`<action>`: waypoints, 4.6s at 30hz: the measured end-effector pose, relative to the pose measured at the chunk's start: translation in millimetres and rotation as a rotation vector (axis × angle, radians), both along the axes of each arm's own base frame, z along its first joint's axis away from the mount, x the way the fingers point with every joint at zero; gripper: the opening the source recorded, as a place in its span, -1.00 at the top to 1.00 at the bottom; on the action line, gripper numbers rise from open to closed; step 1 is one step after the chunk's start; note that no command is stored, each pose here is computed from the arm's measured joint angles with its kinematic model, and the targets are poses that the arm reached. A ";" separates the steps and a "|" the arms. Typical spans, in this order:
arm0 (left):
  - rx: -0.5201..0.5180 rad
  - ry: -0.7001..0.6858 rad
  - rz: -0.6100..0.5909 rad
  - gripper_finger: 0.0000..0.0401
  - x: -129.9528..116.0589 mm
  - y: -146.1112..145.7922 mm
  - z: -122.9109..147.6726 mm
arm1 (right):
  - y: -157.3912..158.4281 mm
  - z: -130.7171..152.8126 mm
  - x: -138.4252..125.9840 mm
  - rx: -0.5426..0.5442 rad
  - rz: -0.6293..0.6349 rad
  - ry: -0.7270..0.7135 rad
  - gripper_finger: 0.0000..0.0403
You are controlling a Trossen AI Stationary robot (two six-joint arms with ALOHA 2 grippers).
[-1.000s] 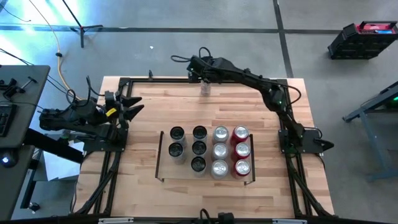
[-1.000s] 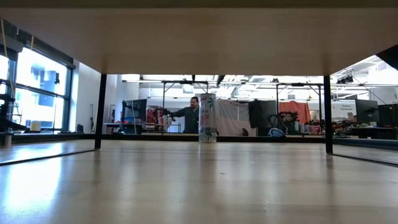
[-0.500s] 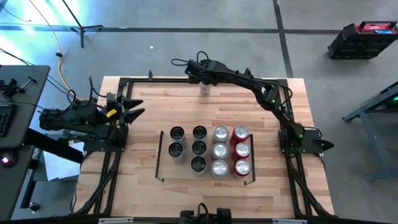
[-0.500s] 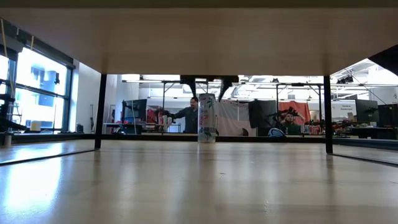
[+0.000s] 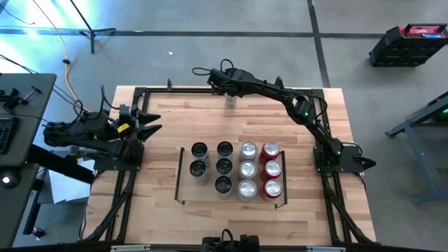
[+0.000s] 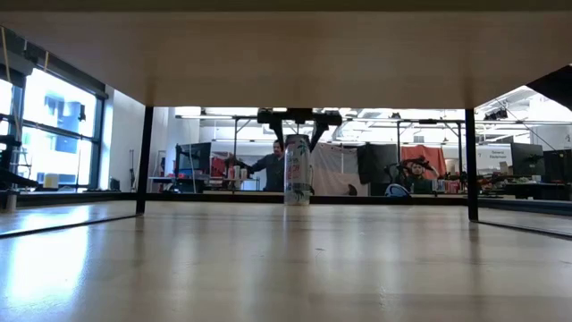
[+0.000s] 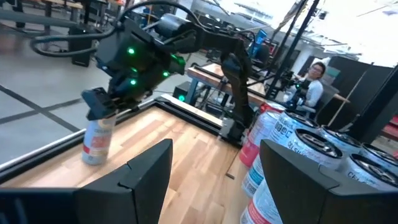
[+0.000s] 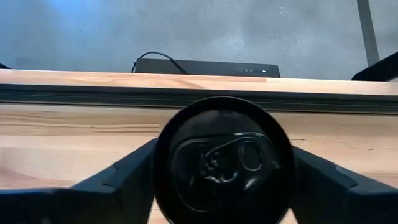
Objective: Place canned beverage on shelf
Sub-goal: Put the white-pink soda can on the shelf aligned with the other white-pink soda cans
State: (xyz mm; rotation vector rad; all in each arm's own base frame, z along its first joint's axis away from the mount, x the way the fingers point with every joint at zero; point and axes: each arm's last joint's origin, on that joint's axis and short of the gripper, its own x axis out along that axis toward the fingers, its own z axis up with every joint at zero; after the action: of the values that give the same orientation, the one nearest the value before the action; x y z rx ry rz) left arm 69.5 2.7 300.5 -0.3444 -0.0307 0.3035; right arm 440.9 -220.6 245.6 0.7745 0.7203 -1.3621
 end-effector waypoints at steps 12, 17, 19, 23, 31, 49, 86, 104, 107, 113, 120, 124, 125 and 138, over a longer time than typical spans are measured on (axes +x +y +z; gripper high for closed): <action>0.016 0.104 0.052 -0.36 -17.9 3.9 13.3 | 25.8 40.5 -1.2 -0.023 0.132 -0.050 -0.21; 0.067 0.123 0.133 -0.57 -14.9 5.7 19.1 | 56.5 101.7 -11.9 -0.088 0.260 -0.208 -0.22; 0.114 0.159 0.174 -0.63 -9.5 6.3 22.9 | 67.5 116.9 -14.8 -0.089 0.331 -0.252 -0.22; 0.175 0.243 0.166 -0.69 13.3 4.8 25.8 | 90.4 151.1 -18.5 -0.121 0.485 -0.393 -0.23; 0.224 0.309 0.187 -0.71 64.9 10.9 43.7 | 129.1 168.3 -10.4 -0.152 0.697 -0.476 -0.23; 0.302 0.542 0.171 -0.71 147.8 42.2 56.2 | 150.9 173.9 -1.4 -0.155 0.833 -0.562 -0.24; 0.306 0.191 0.063 -0.18 105.0 10.1 160.3 | 173.9 287.5 -116.8 -0.530 0.934 -0.606 -0.62; 0.299 -0.024 -0.374 -0.19 84.6 -138.0 157.9 | 258.6 292.3 -138.4 -0.578 0.924 -0.536 -0.63; 0.307 -0.038 -0.384 -0.19 77.7 -161.6 155.9 | 271.9 291.3 -141.8 -0.576 0.894 -0.535 -0.63; 0.307 0.034 -0.250 -0.19 77.8 -190.9 139.9 | 284.3 279.1 -154.6 -0.532 0.762 -0.447 -0.63; 0.253 0.070 -0.240 -0.19 86.1 -216.2 113.6 | 286.3 273.7 -159.5 -0.500 0.716 -0.426 -0.63; 0.212 0.059 -0.212 -0.19 89.9 -220.6 100.1 | 292.0 274.7 -163.5 -0.525 0.687 -0.428 -0.63; 0.204 0.053 -0.208 -0.19 90.0 -220.7 97.4 | 293.2 275.1 -165.0 -0.532 0.685 -0.426 -0.63; 0.330 0.100 -0.062 -0.19 111.3 -242.8 37.2 | 320.3 279.9 -175.5 -0.651 0.733 -0.385 -0.63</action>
State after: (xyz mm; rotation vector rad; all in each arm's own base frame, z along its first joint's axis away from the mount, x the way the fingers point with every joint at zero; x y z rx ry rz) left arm 180.8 -240.0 337.6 -0.0020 0.0285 0.2489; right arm 265.4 99.7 525.5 0.1877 0.1787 -0.6677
